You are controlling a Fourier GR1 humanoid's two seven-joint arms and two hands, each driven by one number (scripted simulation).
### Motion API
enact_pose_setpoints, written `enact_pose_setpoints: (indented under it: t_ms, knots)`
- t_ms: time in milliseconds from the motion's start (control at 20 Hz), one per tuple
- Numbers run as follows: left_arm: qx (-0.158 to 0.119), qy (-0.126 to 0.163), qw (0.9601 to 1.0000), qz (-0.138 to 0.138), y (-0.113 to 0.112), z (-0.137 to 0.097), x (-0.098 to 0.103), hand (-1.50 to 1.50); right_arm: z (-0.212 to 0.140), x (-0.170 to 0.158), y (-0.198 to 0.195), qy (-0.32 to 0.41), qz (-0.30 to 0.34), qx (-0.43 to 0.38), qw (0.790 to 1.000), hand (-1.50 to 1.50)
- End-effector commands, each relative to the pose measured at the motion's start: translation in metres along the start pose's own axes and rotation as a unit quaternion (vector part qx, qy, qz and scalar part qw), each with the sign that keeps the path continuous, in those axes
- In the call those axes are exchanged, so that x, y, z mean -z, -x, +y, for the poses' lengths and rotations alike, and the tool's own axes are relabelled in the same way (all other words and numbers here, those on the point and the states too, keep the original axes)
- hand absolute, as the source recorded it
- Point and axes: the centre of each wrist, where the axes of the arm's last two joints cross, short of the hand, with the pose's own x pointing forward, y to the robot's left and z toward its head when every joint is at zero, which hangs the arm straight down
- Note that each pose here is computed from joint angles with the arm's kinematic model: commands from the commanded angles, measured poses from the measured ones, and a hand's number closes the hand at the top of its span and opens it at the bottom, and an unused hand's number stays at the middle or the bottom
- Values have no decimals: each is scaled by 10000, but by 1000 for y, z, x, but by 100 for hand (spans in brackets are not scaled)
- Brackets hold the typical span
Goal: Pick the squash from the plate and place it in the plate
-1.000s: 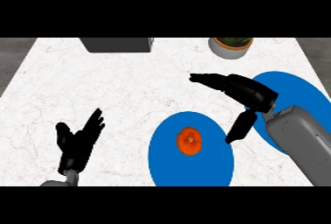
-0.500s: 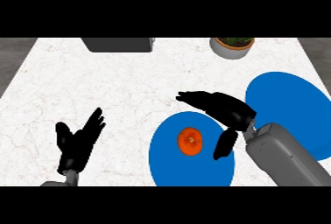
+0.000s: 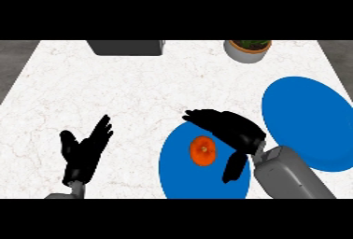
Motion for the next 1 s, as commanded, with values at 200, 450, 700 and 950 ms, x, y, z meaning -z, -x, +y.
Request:
enact_pose_setpoints:
  t_ms: [200, 450, 700, 950]
  knots:
    - [-45, 17, 9999, 94, -9, -6, 5, 0, 28, -2, 1, 175, 364, -471, 9981, -150]
    - [24, 16, 10000, 66, 7, -2, -1, 0, 35, 24, -3, 65, 402, -524, 9978, -150]
    - [6, -150, 9999, 1, -11, 13, 4, 0, 33, 32, 27, -184, 447, -567, 9972, -150]
    - [-2, 51, 10000, 51, 7, -2, -2, 0, 52, 47, 23, -658, 320, -1091, 9913, 150]
